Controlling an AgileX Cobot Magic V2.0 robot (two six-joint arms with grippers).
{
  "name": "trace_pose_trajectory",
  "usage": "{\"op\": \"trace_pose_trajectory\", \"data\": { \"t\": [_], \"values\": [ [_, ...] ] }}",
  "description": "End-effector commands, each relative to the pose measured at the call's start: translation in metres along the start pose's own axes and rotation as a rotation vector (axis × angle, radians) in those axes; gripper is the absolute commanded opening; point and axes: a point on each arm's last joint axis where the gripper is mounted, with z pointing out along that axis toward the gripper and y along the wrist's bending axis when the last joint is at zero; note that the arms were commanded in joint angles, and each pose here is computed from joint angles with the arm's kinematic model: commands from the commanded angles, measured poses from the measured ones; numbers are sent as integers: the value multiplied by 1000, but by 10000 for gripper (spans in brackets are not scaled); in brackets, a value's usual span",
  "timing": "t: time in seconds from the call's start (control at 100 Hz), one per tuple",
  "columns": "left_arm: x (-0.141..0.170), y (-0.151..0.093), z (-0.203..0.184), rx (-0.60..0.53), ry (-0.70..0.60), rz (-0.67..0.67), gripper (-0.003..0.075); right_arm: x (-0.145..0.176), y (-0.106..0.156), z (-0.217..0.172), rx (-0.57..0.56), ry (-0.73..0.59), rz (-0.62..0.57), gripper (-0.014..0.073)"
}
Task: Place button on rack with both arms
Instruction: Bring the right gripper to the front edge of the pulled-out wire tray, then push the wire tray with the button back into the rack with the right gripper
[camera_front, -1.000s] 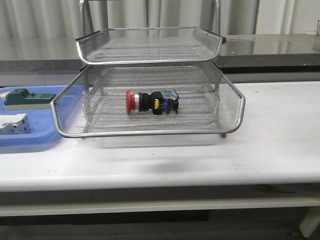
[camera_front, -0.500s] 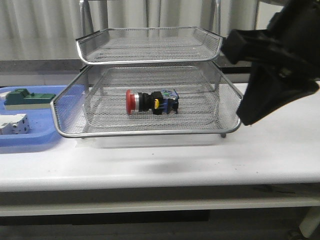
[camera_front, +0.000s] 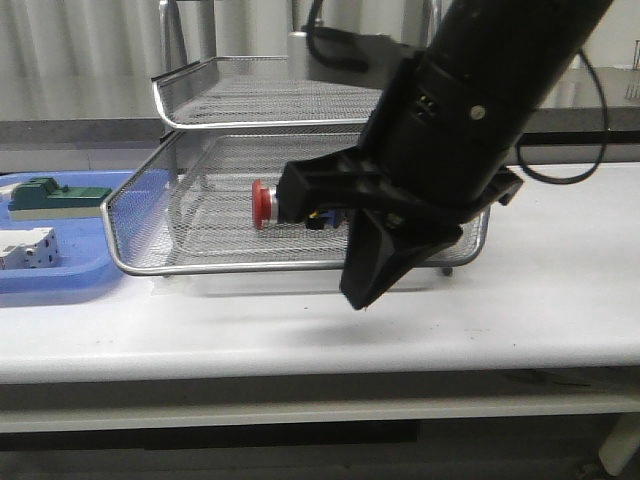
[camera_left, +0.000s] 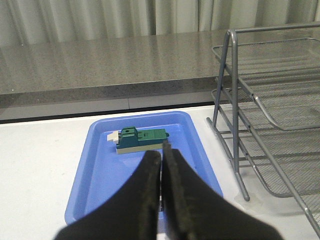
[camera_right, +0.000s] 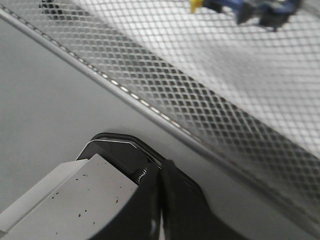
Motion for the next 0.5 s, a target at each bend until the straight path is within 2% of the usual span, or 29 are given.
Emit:
{"op": "trace_pose_trajectory", "data": {
  "t": [0.0, 0.31, 0.49],
  "values": [
    [-17, 2, -2, -20, -110, -19, 4, -17, 10, -10, -17, -92, -38, -66],
    [-17, 2, -2, -20, -110, -19, 4, -24, 16, 16, -1, -47, -106, -66],
    [-17, 2, -2, -20, -110, -19, 4, -27, 13, 18, 34, -71, -155, -66]
  ]
}}
